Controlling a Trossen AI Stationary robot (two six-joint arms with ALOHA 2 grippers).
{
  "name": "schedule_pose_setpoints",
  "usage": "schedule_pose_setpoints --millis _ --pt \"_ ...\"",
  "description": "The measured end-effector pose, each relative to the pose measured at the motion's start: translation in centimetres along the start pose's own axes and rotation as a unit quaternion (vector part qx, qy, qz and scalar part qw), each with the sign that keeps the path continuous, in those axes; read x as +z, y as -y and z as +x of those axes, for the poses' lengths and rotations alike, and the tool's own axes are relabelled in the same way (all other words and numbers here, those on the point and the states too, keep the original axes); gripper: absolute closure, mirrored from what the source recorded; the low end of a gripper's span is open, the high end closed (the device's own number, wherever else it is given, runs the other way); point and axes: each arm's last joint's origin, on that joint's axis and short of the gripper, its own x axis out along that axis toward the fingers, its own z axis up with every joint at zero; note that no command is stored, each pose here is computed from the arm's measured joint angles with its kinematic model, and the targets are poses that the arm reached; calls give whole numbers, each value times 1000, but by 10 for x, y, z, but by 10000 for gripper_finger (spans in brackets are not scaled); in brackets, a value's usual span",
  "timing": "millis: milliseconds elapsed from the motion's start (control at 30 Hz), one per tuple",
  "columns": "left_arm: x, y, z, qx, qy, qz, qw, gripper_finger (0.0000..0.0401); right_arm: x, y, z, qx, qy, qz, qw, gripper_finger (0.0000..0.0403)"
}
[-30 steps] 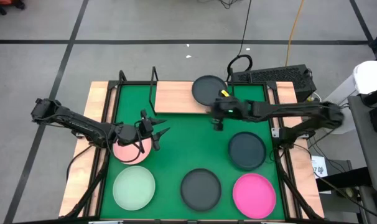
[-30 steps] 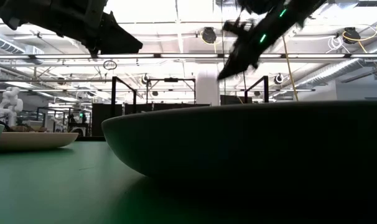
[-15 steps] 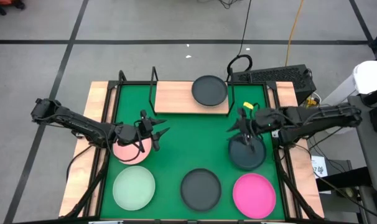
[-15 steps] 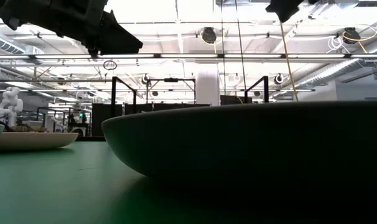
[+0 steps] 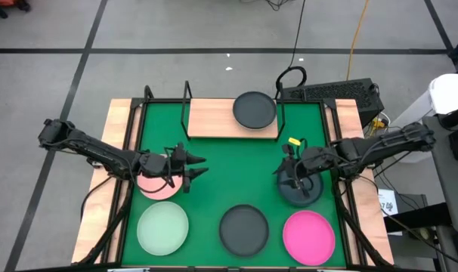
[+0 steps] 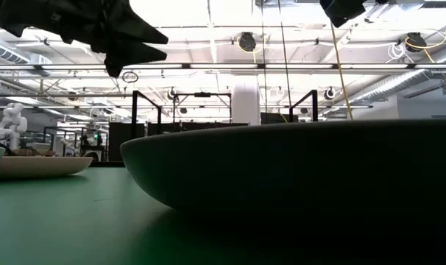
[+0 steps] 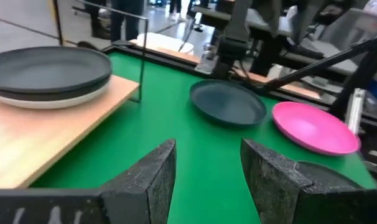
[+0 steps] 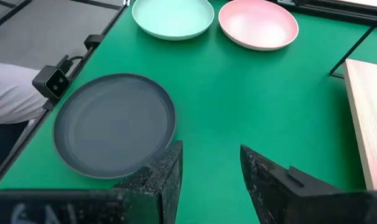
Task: Place and stack plates onto a shelf
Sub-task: Stack the orange plate on top of the black plate on the shelf
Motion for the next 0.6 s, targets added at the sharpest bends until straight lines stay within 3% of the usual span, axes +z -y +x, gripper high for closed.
schedule_pose_setpoints --millis 133,267,433,533,600 --pt "2 3 0 -14 -27 -4 1000 217 0 0 2 0 -1 -1 1000 259" --pt "29 11 -4 20 -162 14 987 217 -2 0 2 1 -10 -3 1000 259" --pt "51 17 -6 132 -327 23 936 217 -3 0 2 2 -17 -5 1000 259" --pt "46 21 0 156 -397 9 905 217 -3 0 2 2 -16 -14 1000 259" --pt "31 20 4 165 -463 -9 871 217 -2 0 2 2 -13 -17 1000 259"
